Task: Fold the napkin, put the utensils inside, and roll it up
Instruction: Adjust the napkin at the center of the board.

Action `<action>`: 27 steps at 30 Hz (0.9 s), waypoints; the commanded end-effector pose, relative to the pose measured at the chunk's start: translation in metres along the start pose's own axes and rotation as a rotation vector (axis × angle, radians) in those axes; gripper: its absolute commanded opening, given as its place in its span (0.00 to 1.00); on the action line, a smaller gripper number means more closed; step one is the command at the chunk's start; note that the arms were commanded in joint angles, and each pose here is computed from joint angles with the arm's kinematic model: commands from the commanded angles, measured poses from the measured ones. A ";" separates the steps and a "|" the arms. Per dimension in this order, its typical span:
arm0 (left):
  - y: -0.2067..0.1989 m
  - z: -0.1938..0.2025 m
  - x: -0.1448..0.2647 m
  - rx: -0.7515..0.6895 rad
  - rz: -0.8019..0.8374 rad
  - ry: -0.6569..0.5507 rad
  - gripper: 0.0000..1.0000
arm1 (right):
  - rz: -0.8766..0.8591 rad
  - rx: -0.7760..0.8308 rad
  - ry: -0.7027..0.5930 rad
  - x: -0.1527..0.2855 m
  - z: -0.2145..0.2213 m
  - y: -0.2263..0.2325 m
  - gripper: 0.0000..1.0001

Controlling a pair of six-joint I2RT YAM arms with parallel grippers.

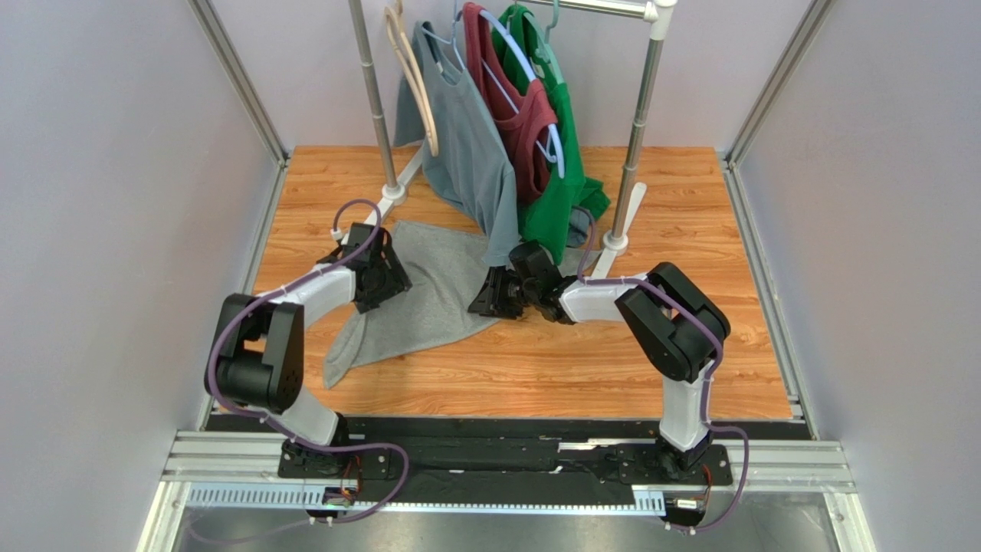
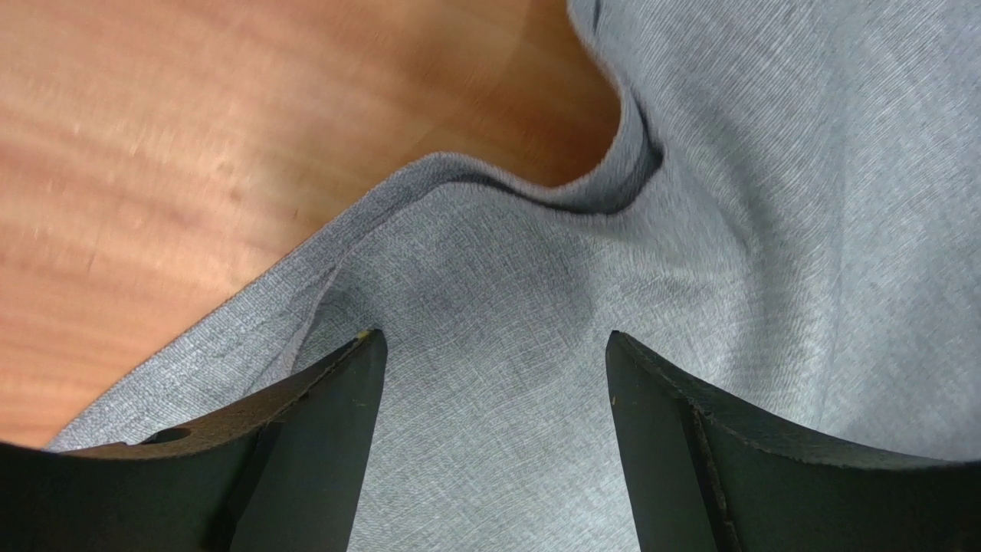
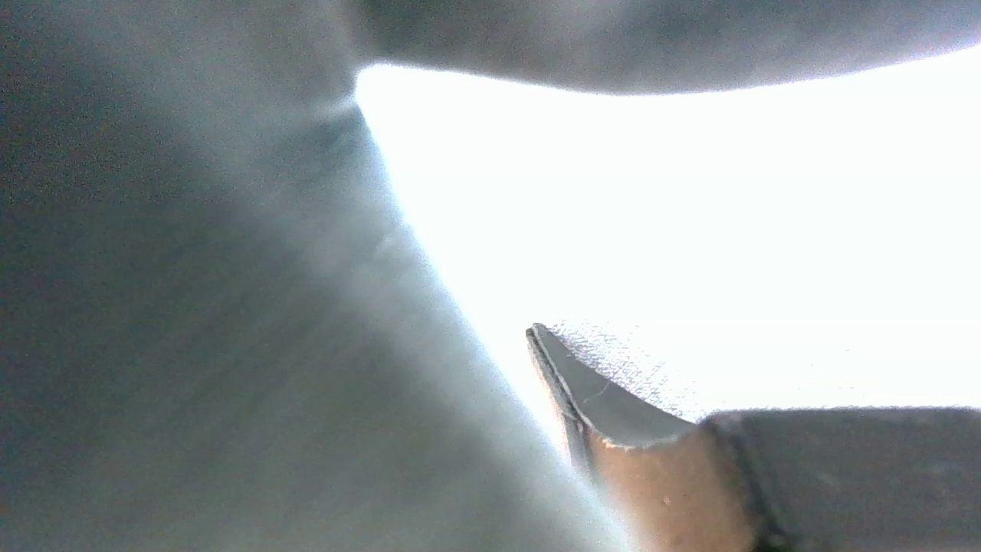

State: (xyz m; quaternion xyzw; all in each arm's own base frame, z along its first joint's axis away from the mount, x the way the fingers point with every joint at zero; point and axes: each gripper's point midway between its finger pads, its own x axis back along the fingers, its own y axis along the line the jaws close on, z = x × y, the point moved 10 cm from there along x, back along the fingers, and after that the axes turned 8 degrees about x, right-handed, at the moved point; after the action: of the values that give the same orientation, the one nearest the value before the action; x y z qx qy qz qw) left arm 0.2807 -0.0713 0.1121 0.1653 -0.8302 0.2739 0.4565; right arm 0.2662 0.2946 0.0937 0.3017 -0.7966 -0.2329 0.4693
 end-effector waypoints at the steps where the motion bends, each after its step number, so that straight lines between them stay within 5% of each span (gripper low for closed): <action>1: -0.017 -0.021 -0.006 -0.062 0.026 0.011 0.79 | 0.045 -0.038 -0.032 -0.006 -0.010 0.003 0.39; 9: -0.034 -0.045 -0.010 -0.090 0.087 0.006 0.79 | 0.009 -0.039 -0.033 -0.011 -0.021 0.013 0.39; 18: 0.013 -0.043 0.076 -0.037 -0.002 -0.221 0.86 | -0.037 0.085 -0.068 0.009 -0.038 0.033 0.39; 27: 0.112 0.006 0.107 0.433 -0.183 -0.267 0.76 | -0.106 0.080 -0.024 0.017 -0.043 0.043 0.40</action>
State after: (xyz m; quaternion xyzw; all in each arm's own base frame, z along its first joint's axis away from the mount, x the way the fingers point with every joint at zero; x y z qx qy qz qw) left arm 0.2018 0.0027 0.1750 0.2901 -0.8370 0.3274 0.3287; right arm 0.2816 0.3079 0.1191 0.3205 -0.7924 -0.2243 0.4681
